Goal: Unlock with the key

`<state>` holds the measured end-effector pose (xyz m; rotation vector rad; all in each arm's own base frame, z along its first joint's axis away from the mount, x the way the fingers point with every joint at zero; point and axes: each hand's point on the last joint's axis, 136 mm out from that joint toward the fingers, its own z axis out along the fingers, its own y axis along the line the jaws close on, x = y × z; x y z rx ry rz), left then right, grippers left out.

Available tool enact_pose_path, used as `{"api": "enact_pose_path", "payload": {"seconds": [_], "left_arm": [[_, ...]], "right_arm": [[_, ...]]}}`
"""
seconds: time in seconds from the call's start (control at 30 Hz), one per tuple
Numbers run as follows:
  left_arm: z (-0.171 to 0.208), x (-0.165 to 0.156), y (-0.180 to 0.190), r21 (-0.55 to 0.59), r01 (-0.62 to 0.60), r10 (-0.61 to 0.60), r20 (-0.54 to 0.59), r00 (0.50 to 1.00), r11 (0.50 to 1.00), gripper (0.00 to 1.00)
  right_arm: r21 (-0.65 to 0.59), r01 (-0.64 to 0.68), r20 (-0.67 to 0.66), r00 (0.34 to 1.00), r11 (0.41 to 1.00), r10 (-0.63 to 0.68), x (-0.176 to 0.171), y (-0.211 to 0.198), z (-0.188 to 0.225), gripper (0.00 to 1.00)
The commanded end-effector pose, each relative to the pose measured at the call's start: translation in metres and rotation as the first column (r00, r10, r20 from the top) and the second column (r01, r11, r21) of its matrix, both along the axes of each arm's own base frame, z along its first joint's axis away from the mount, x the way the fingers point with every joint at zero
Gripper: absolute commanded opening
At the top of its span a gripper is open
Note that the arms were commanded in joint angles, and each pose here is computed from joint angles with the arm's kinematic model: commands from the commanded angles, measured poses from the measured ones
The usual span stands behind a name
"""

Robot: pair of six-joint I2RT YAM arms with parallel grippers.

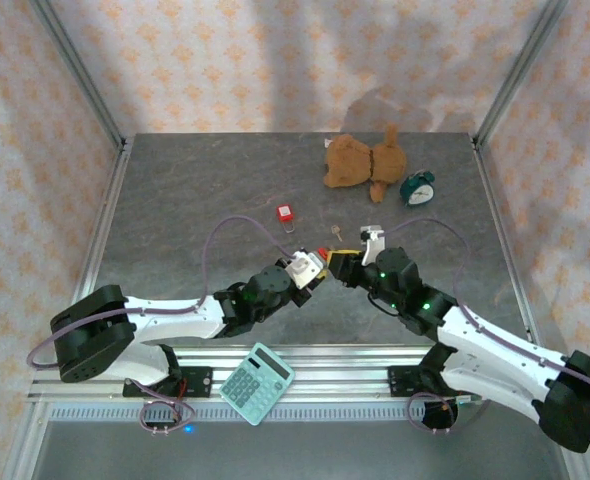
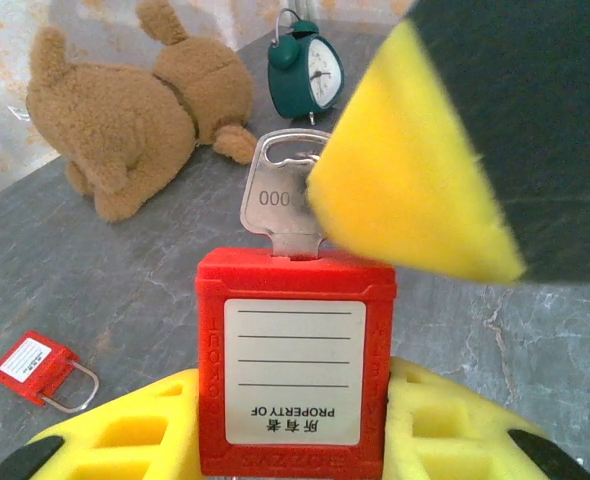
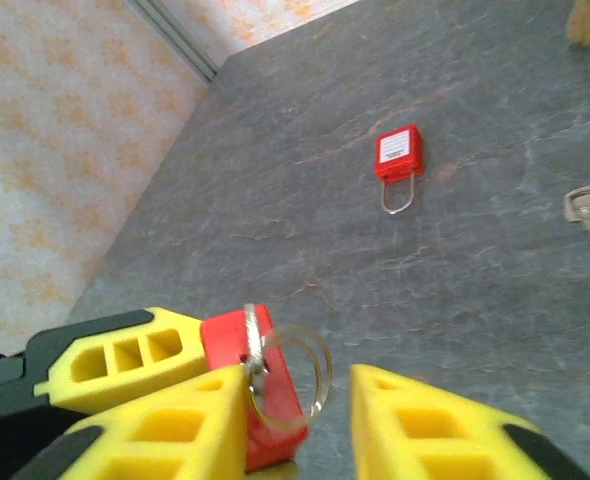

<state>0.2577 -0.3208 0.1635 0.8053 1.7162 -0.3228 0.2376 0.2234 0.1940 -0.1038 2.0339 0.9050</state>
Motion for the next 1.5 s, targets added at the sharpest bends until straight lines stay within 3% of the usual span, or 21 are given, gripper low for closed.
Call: {"api": "enact_pose_path", "payload": {"seconds": [0.0, 0.17, 0.4, 0.73, 0.93, 1.17, 1.47], "left_arm": [[0.017, 0.001, 0.001, -0.078, -0.02, 0.021, 0.023, 0.999, 0.997, 0.2], [0.007, -0.002, 0.002, -0.065, -0.025, 0.025, 0.008, 1.0, 0.998, 0.2], [0.014, -0.003, 0.002, -0.065, -0.019, 0.021, 0.02, 1.0, 0.998, 0.2], [0.022, -0.003, 0.005, -0.049, -0.019, 0.021, 0.048, 0.999, 0.999, 0.2], [0.026, -0.002, 0.007, -0.002, -0.024, 0.024, 0.08, 0.996, 1.0, 0.2], [0.033, 0.009, 0.025, 0.143, -0.111, 0.085, 0.177, 0.981, 0.983, 0.2], [0.036, 0.01, 0.031, 0.439, -0.215, 0.048, 0.361, 0.931, 0.872, 0.2]], "right_arm": [[0.021, 0.055, 0.041, 0.998, 0.998, -0.055, 0.003, -0.014, 0.031, 0.35], [0.04, 0.11, 0.092, 0.989, 0.993, -0.114, 0.007, -0.027, 0.059, 0.42], [-0.03, 0.178, 0.033, 0.984, 0.984, -0.177, 0.025, -0.033, 0.042, 0.44], [-0.043, -0.006, -0.1, 0.995, 0.999, 0.002, 0.02, 0.008, -0.003, 0.41], [-0.072, 0.05, -0.053, 0.997, 0.996, -0.054, 0.022, -0.007, 0.011, 0.42], [-0.094, 0.157, -0.017, 0.987, 0.983, -0.159, 0.035, -0.031, 0.031, 0.45], [-0.096, 0.175, -0.012, 0.984, 0.98, -0.177, 0.041, -0.039, 0.035, 0.48]]}}
